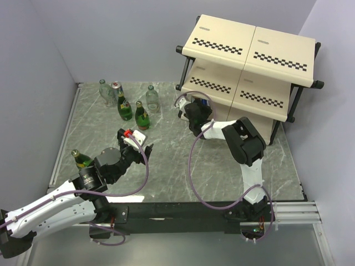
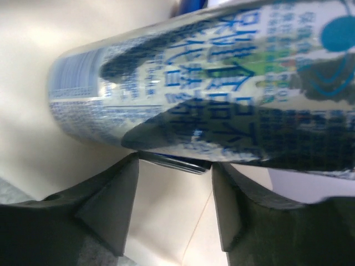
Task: Place and organize the beverage onto the shelf
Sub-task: Adjust the drink on the shelf.
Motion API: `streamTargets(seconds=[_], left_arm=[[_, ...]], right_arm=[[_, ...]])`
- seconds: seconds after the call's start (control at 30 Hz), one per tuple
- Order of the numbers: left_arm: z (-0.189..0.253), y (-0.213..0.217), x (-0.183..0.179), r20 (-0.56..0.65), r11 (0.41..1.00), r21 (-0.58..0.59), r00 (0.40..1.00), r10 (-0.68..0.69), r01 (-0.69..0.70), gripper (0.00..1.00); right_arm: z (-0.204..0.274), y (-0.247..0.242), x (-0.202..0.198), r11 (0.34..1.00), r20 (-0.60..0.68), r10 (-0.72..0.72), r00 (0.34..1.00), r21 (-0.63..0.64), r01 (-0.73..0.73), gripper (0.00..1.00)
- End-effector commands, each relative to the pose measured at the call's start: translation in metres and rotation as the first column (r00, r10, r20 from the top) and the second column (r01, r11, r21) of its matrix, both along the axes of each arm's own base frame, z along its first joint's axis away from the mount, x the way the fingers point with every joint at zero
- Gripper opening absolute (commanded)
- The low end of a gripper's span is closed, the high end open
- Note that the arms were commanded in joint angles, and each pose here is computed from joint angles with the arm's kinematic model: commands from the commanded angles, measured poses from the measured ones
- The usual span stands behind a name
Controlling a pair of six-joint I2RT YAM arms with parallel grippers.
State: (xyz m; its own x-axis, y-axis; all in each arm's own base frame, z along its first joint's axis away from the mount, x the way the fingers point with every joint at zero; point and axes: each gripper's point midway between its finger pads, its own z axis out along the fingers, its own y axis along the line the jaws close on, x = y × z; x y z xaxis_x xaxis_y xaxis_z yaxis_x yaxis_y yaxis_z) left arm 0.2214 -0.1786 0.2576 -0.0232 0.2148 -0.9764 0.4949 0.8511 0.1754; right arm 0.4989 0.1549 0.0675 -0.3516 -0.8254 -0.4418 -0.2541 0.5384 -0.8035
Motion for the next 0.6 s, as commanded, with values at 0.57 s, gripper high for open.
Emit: streamTargets(seconds=[0.57], left_arm=[[0.007,-0.001,0.000,0.020,1.000,-0.014,1.000,-0.011,0.012,0.81]], right_arm=[[0.027,-0.019,-0.023,0.999,0.070,-0.021,0.997,0.031,0.019,0.35]])
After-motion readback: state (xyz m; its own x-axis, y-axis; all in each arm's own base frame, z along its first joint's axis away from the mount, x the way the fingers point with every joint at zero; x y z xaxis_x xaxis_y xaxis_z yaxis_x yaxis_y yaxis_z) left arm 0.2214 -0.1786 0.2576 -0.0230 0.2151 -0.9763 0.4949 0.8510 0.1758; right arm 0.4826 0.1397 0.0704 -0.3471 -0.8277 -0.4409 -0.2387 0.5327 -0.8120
